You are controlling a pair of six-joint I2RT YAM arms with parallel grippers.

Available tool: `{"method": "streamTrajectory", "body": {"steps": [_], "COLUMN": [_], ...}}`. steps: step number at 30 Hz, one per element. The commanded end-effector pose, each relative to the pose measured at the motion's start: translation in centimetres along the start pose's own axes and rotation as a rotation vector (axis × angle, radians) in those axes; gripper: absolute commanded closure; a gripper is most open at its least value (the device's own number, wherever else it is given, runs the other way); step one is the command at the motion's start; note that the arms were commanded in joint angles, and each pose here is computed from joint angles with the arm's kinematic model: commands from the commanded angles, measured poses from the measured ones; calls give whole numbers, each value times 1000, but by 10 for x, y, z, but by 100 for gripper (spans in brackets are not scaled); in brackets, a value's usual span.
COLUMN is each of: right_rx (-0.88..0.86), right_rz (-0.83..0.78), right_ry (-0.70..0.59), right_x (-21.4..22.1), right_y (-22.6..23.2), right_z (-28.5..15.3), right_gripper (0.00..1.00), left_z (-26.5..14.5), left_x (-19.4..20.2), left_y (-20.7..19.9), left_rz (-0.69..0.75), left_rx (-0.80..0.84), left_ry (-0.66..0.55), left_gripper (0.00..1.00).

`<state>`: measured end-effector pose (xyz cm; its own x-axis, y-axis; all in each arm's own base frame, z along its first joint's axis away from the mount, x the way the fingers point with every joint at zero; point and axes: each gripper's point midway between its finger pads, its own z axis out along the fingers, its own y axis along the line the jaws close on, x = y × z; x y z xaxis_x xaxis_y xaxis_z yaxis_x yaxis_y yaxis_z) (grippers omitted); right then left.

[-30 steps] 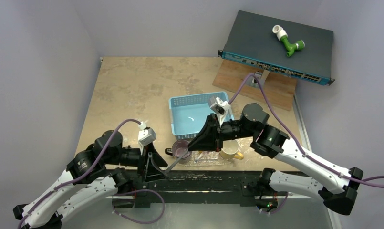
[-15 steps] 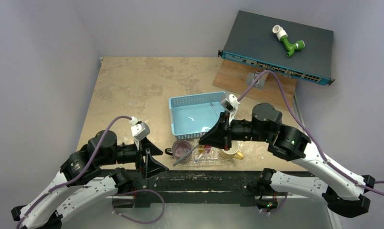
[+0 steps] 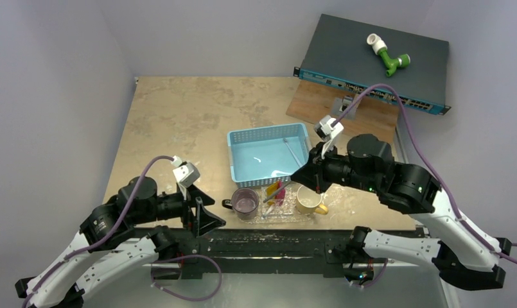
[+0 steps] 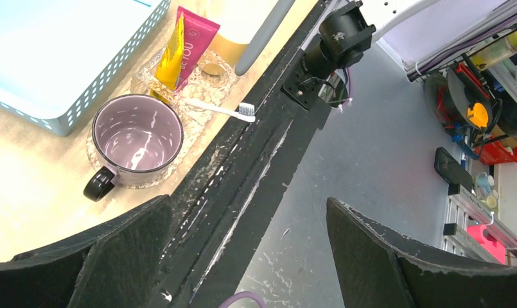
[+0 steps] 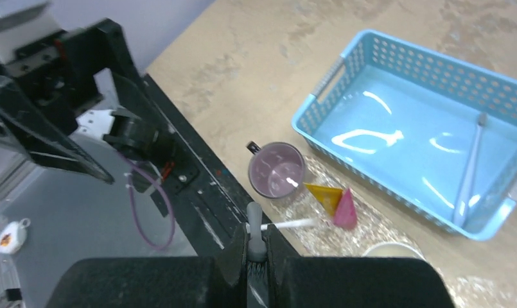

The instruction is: Prepare toiletry sets of a toothbrush and toothpaste on the tray

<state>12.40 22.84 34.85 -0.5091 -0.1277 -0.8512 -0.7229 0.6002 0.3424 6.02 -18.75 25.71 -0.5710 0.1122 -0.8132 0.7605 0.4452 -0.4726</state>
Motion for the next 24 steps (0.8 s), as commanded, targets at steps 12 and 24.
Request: {"method": "streamTrajectory", "body": {"steps": [12, 24], "right_rx": [274, 431], "right_rz": [50, 25], "right_ry": [198, 152], "right_x": [46, 55], "right_y": [-36, -35], "right_z": [-1, 9], "right_gripper": [100, 100], "left_z": [-1, -2], "left_x": [-5, -3], "left_y": [7, 7], "left_rz": [27, 24], "left_rx": [-35, -33], "left_ry": [-36, -42], "left_gripper": [11, 10]}}
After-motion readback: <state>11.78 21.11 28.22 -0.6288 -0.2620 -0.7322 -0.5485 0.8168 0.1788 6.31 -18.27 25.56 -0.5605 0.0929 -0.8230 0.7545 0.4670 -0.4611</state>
